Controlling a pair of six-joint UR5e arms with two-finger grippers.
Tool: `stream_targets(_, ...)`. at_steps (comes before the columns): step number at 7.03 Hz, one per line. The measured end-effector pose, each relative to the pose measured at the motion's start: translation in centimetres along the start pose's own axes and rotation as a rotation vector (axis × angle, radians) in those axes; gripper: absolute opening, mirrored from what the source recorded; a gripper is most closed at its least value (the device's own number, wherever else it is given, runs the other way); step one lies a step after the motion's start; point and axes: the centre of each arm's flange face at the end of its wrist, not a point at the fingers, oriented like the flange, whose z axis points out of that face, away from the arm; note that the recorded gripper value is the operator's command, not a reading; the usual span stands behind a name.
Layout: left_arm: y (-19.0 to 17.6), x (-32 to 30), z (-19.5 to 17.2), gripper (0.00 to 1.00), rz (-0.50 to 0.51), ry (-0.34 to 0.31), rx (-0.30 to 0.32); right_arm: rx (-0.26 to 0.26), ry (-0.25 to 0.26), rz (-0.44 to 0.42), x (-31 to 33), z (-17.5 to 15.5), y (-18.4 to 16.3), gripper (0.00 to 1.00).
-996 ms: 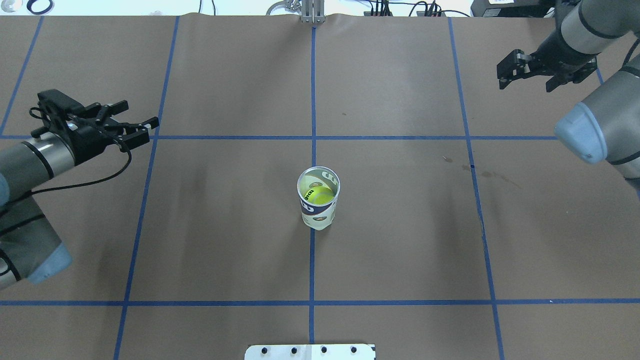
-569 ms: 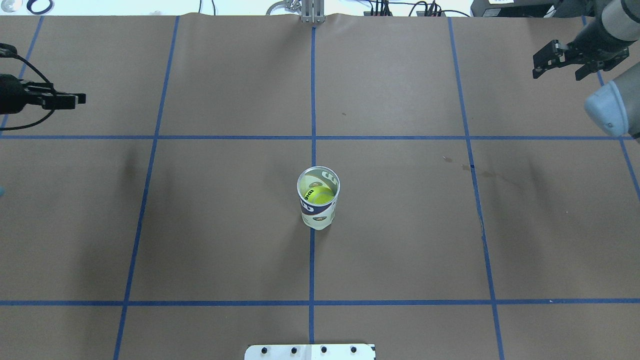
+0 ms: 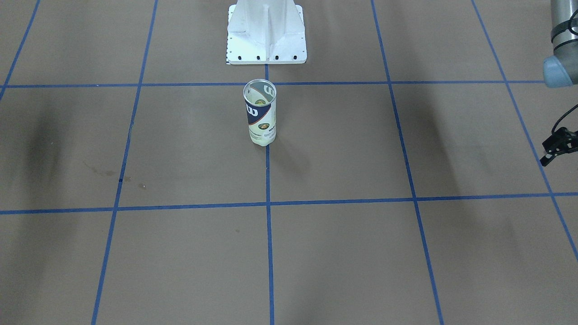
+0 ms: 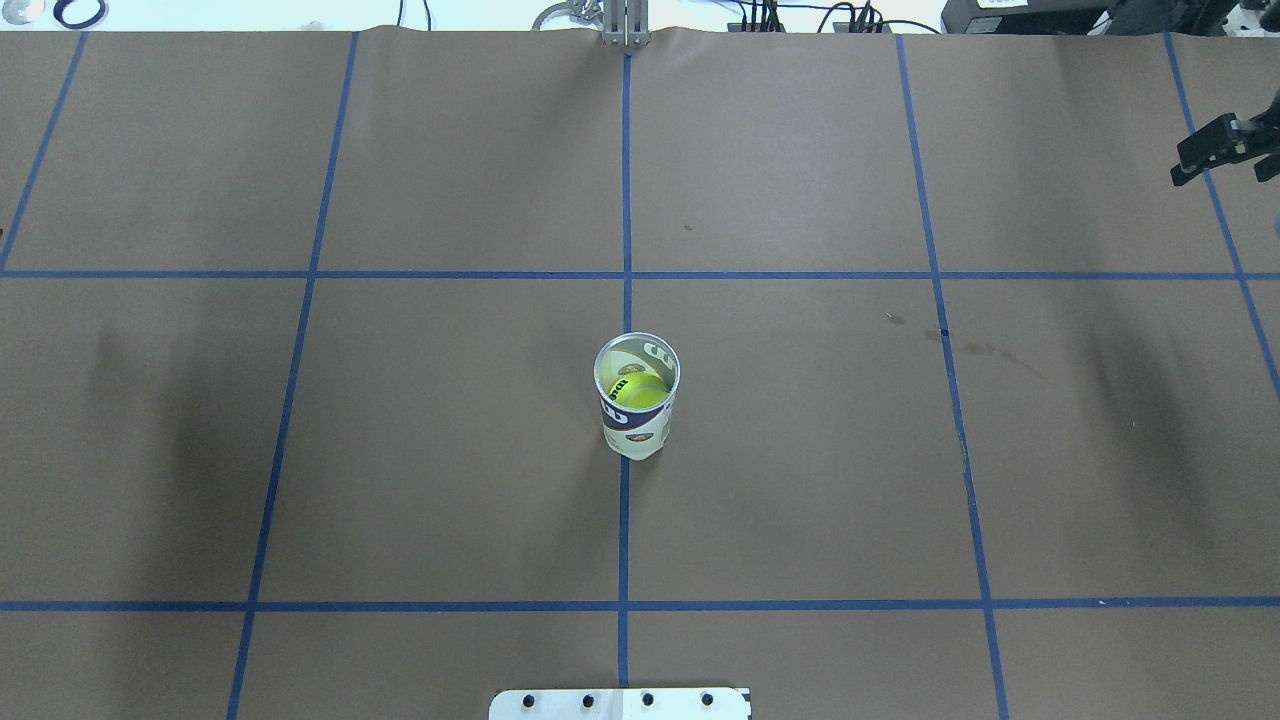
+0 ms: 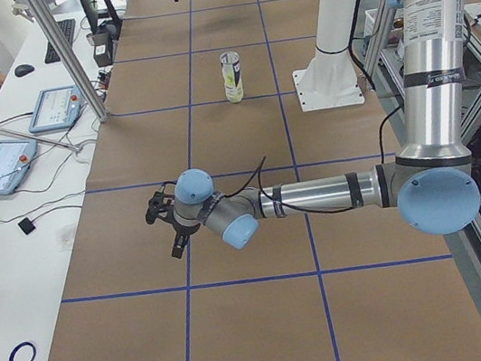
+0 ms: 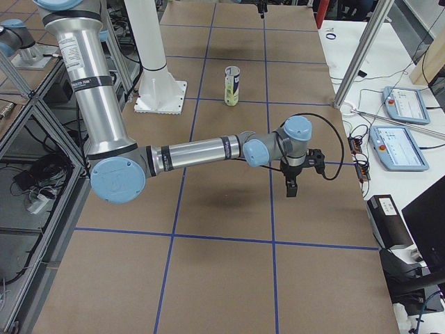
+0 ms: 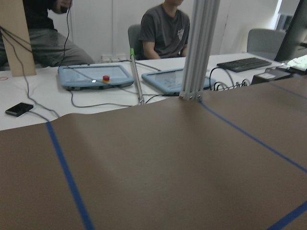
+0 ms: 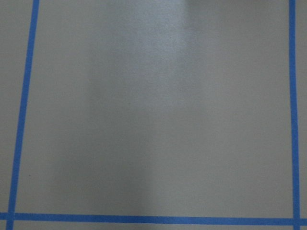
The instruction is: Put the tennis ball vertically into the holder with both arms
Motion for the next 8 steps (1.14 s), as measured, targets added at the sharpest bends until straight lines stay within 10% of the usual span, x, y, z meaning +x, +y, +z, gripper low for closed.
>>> stream_targets(5, 1.7, -1.5, -4.3, 1.0, -0.242, 0.003, -0.138, -0.064, -0.042, 0.012, 3.4, 1.6, 3.4, 0.99)
stream_targets(8, 3.4, -1.1, -6.7, 1.0, -0.153, -0.005, -0.191, -0.068, -0.043, 0.015, 4.0, 1.6, 3.9, 0.99)
